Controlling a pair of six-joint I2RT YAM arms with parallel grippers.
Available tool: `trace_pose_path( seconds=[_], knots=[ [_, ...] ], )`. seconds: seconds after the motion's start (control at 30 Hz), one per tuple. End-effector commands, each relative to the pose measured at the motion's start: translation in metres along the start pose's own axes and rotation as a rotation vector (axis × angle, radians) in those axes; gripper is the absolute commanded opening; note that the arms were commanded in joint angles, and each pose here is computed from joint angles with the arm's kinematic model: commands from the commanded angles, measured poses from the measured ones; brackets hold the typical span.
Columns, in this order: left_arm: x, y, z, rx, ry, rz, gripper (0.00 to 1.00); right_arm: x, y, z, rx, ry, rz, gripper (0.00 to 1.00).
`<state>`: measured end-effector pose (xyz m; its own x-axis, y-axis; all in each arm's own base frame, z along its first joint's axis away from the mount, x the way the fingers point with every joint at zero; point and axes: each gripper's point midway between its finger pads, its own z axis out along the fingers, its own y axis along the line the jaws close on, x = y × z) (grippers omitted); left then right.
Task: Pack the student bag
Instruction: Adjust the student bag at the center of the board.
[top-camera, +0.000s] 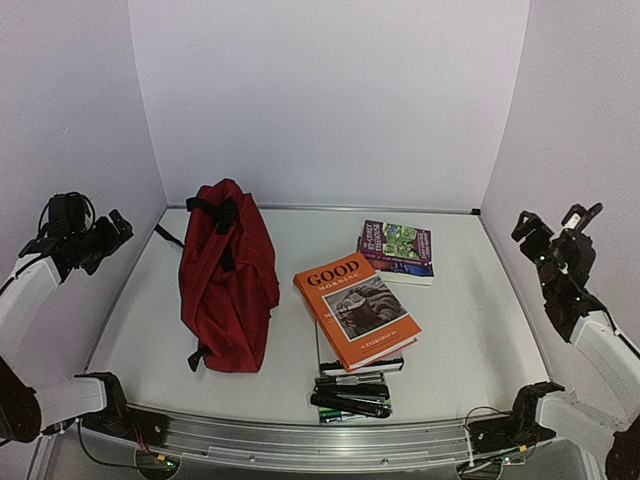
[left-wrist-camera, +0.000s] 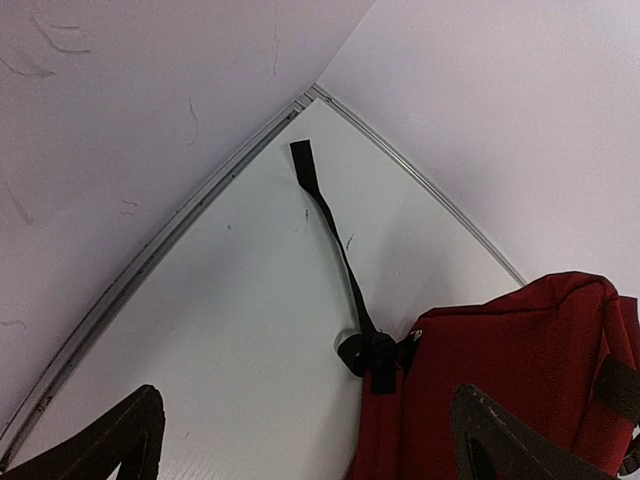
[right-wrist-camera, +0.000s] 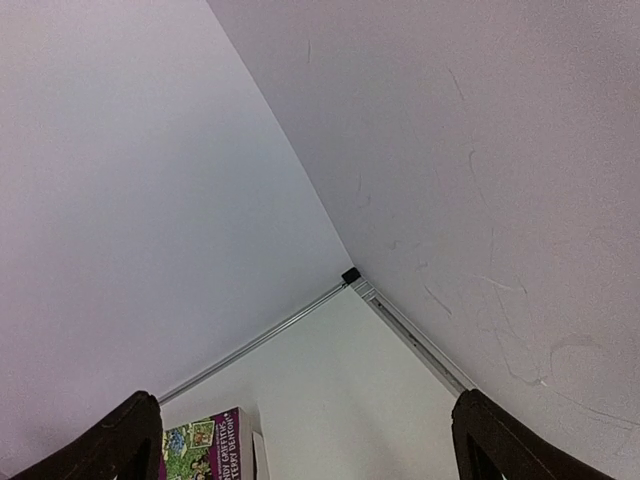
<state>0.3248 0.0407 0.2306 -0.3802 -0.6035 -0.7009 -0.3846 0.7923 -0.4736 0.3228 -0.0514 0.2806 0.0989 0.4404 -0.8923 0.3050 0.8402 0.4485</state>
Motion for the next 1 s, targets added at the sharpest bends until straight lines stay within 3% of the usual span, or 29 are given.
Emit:
trace_pose_path(
  seconds=[0.0,0.17,0.27,0.5,0.7,0.77,0.97],
  knots=[
    [-0.004,-0.015,0.001,0.051,0.035,-0.034,1.0,-0.012,0.017,0.005,-0.044,0.009,-0.002,0.98],
    [0.011,-0.06,-0.004,0.27,0.141,0.028,0.97,-0.013,0.036,0.002,-0.132,0.042,-0.013,0.98],
    [0.04,-0.097,-0.015,0.349,0.202,0.144,0.97,-0.01,0.056,-0.002,-0.241,0.082,-0.029,0.98],
    [0.107,-0.162,-0.043,0.642,0.412,0.189,0.98,0.023,0.101,0.0,-0.467,0.29,-0.058,0.98],
    [0.142,-0.163,-0.043,0.623,0.475,0.193,0.99,0.053,0.119,-0.006,-0.521,0.383,-0.07,0.98],
    [0.147,-0.162,-0.04,0.619,0.478,0.187,0.89,0.059,0.124,-0.007,-0.53,0.396,-0.075,0.98],
    [0.13,-0.127,-0.018,0.402,0.364,0.126,0.36,0.064,0.14,-0.013,-0.552,0.405,-0.084,0.98]
  ],
)
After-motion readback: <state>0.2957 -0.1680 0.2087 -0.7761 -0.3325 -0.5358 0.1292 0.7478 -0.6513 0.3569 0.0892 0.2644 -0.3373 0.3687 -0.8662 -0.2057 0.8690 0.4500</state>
